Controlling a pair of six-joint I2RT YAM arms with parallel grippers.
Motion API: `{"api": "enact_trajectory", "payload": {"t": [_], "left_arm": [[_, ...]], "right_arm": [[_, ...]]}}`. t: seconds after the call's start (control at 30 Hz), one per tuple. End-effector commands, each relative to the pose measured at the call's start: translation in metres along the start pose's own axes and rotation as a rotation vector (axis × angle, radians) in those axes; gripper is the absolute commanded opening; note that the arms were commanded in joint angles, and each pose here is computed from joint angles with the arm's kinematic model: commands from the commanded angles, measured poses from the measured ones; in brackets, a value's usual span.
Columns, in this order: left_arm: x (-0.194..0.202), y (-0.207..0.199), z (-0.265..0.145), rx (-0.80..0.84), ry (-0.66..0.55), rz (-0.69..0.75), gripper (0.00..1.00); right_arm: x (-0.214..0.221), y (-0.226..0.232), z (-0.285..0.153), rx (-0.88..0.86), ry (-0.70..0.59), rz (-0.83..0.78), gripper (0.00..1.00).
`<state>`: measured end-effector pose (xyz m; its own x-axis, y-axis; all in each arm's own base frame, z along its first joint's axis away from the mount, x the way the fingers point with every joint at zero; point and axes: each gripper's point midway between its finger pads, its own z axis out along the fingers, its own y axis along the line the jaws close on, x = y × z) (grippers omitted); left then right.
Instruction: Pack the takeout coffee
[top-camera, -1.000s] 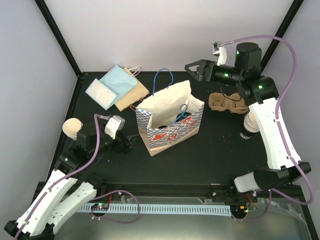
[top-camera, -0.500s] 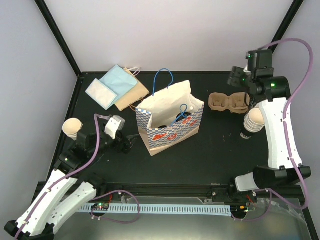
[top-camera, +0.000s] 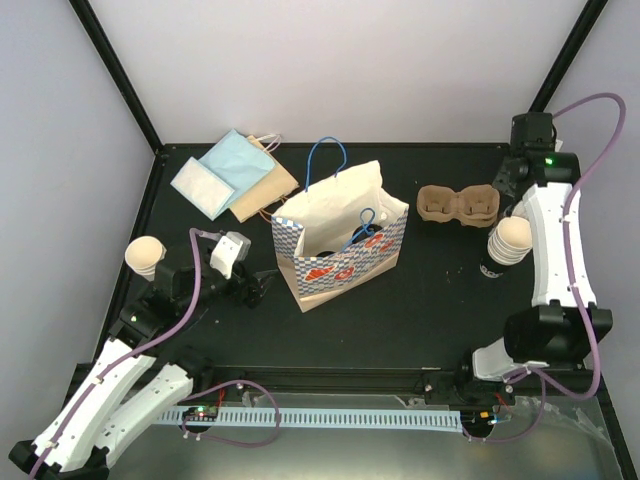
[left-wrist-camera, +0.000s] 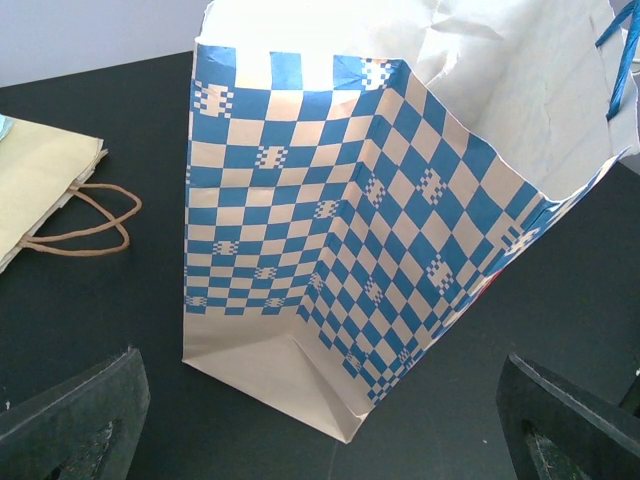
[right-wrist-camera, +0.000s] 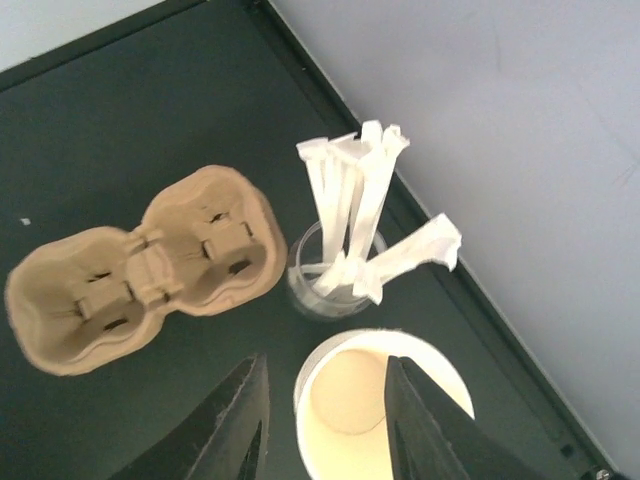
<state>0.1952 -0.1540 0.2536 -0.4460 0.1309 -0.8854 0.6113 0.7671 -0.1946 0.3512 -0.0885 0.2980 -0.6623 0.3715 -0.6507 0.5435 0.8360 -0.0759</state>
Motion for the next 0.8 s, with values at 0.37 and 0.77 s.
{"api": "enact_trajectory", "payload": {"t": [0.37,0.77], "left_arm": [[-0.006,-0.002,-0.001,0.013,-0.037,0.014,0.98],[-0.005,-0.001,0.002,0.012,-0.026,0.011,0.98]], "right_arm": [[-0.006,-0.022,0.045,0.277,0.046,-0.02,0.34],[0.016,-0.015,0.074,0.288,0.13,-0.074,0.31]]}}
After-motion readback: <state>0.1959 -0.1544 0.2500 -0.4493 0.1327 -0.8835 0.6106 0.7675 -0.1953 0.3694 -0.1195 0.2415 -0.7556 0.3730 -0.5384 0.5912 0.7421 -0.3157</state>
